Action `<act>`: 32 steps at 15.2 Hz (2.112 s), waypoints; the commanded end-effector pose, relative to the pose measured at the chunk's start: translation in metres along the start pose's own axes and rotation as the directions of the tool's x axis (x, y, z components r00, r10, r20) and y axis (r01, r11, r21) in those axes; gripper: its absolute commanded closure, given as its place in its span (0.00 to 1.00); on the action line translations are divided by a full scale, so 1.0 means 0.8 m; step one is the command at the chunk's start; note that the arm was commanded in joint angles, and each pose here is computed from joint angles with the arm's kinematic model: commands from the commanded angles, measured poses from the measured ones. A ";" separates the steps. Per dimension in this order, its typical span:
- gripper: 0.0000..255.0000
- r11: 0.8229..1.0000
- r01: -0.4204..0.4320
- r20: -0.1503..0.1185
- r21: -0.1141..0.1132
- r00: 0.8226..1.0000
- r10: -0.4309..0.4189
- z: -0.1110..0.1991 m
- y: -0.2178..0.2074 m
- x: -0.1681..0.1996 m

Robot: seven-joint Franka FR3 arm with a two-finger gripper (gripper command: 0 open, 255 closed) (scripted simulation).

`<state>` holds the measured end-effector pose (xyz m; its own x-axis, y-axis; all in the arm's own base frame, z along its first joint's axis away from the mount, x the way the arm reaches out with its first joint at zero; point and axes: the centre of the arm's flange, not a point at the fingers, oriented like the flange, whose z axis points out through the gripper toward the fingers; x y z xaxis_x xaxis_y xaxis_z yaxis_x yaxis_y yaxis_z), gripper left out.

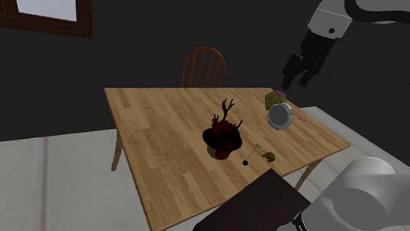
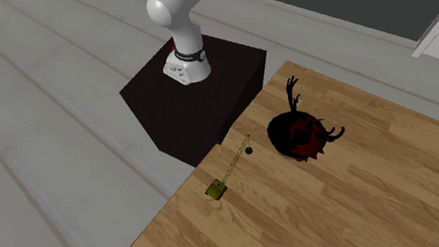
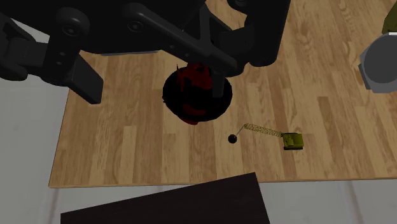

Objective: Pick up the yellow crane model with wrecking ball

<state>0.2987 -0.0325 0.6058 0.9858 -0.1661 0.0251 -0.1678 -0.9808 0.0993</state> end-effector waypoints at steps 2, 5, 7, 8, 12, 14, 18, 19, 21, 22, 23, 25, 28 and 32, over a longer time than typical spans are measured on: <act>0.00 1.000 0.000 0.001 0.000 1.000 0.000 0.014 0.009 0.002; 0.00 1.000 0.000 0.003 0.002 1.000 0.000 0.055 0.036 0.009; 0.00 1.000 -0.001 0.004 0.003 1.000 0.001 0.082 0.054 0.013; 0.00 1.000 -0.001 0.005 0.003 1.000 0.001 0.096 0.063 0.015; 0.00 1.000 -0.001 0.008 0.005 1.000 0.001 0.151 0.099 0.024; 0.00 1.000 -0.002 0.009 0.006 1.000 0.002 0.179 0.117 0.028; 0.00 1.000 -0.002 0.012 0.008 1.000 0.002 0.234 0.153 0.036; 0.00 1.000 -0.002 0.013 0.009 1.000 0.002 0.248 0.162 0.038; 0.00 1.000 -0.002 0.014 0.009 1.000 0.002 0.275 0.179 0.043; 0.00 1.000 -0.003 0.015 0.010 1.000 0.002 0.289 0.188 0.045; 0.00 1.000 -0.003 0.016 0.010 1.000 0.003 0.303 0.197 0.047; 0.00 1.000 -0.003 0.017 0.011 1.000 0.003 0.331 0.215 0.051; 0.00 1.000 -0.003 0.019 0.013 1.000 0.003 0.372 0.242 0.056; 0.00 1.000 -0.004 0.022 0.015 1.000 0.004 0.428 0.277 0.064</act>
<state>0.3151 -0.2851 0.2988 0.9849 -0.1728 0.0031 -0.1725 -0.9816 0.0824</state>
